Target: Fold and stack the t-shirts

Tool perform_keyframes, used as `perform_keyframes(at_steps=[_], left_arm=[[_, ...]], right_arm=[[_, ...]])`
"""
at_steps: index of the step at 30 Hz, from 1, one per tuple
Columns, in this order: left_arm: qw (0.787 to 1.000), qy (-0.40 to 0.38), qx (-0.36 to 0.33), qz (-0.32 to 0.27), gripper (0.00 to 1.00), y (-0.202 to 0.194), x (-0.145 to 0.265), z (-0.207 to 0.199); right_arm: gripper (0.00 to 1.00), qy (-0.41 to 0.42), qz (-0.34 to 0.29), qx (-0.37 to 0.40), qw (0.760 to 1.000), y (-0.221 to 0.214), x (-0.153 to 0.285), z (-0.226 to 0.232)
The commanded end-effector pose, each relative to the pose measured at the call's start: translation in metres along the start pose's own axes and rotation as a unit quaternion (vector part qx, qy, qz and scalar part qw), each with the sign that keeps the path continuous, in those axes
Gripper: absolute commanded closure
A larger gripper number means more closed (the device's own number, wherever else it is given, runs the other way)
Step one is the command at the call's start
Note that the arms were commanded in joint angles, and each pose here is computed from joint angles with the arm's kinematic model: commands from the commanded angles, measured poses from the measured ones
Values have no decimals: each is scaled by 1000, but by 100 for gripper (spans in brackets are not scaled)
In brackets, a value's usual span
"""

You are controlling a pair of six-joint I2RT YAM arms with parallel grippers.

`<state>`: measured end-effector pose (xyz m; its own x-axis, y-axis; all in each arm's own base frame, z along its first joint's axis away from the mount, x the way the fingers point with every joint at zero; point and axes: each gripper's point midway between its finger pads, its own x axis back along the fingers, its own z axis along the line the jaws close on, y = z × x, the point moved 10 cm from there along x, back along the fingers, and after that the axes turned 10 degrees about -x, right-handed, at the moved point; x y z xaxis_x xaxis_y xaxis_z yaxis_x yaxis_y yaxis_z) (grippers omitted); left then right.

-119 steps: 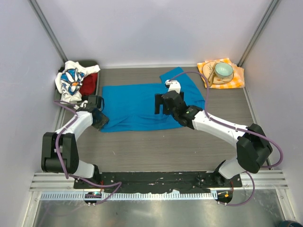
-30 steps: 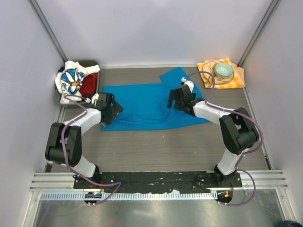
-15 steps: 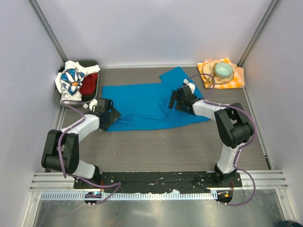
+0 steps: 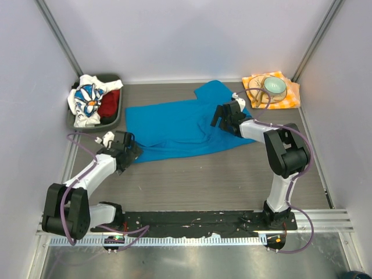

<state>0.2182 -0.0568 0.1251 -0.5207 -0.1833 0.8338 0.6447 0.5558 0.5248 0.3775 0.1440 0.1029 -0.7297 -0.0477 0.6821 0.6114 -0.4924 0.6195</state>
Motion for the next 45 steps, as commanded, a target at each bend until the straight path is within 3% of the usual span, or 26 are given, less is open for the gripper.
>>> perform_keyframes(at_steps=[1,9,16,20,24,26,30,45], left_arm=[[1000,1,3,-26,0,6,13,6],[995,-56,35,-72,0,38,71,-5],[993,-45,32,-108,0,60,101,-5],[991,-30,30,-130,0,75,115,-5],[990,-31,32,-131,0,83,123,-2],[990,-34,38,-133,0,87,126,0],[989,-35,39,-139,0,91,131,6],[990,-39,39,-126,0,88,118,9]], right_arm=[[0,-70,22,2,997,-9,7,-28],[0,55,-23,14,998,19,72,30],[0,204,73,91,972,-46,123,123],[0,292,166,122,934,-111,145,175],[0,359,210,139,899,-148,148,218],[0,369,244,146,885,-169,137,224],[0,404,243,141,870,-183,131,241],[0,400,226,163,873,-185,120,246]])
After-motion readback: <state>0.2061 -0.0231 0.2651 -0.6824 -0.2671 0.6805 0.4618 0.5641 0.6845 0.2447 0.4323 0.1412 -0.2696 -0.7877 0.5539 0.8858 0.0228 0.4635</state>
